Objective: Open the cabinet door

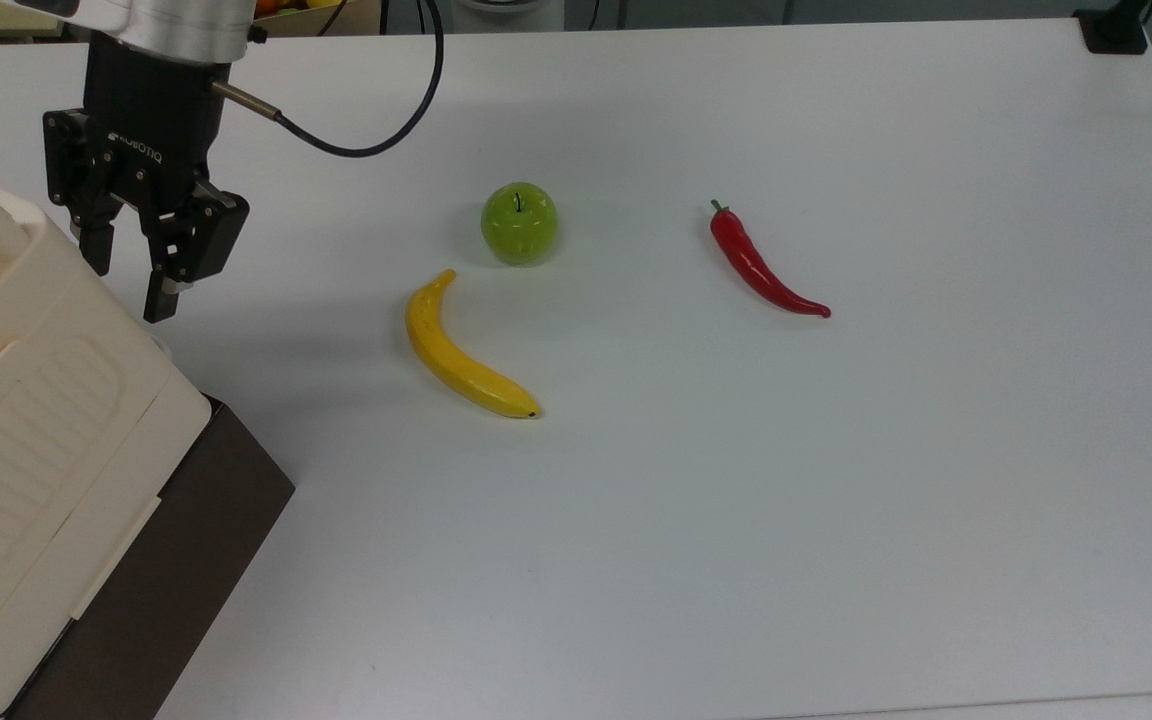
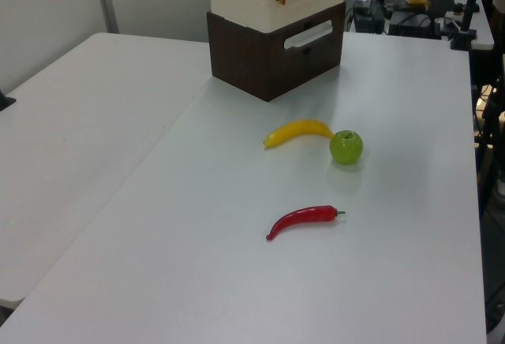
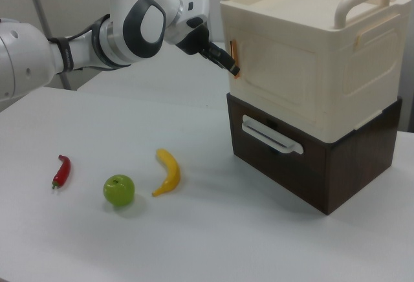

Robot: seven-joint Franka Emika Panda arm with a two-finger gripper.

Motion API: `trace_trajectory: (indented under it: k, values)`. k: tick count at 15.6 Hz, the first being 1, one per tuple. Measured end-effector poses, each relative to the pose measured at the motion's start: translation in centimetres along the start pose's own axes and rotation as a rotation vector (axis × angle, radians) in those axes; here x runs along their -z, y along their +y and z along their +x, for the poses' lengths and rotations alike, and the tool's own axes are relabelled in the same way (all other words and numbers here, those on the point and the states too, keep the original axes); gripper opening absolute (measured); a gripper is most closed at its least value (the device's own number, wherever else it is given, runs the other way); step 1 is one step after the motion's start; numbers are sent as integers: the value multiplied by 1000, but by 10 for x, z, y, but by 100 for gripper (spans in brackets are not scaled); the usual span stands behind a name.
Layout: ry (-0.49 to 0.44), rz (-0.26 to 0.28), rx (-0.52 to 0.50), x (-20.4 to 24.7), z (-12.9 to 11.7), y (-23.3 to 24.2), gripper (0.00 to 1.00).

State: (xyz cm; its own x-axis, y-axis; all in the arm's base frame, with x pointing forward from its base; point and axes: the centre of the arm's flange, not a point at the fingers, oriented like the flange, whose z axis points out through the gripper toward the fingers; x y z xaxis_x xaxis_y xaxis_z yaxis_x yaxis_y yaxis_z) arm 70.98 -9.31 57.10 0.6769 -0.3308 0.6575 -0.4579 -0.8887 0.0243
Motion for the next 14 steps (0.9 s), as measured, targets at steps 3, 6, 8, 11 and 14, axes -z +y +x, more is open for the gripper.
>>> trace_trajectory:
  k: [3, 6, 8, 11, 14]
  values:
    - [7, 2, -1, 1, 1, 1, 59]
    - [48, 24, -3, 4, 6, 0, 55]
    - [49, 25, -1, 4, 6, -1, 52]
    - [51, 26, 2, 5, 5, -2, 40]
    - [54, 16, 3, 3, 7, 3, 21]
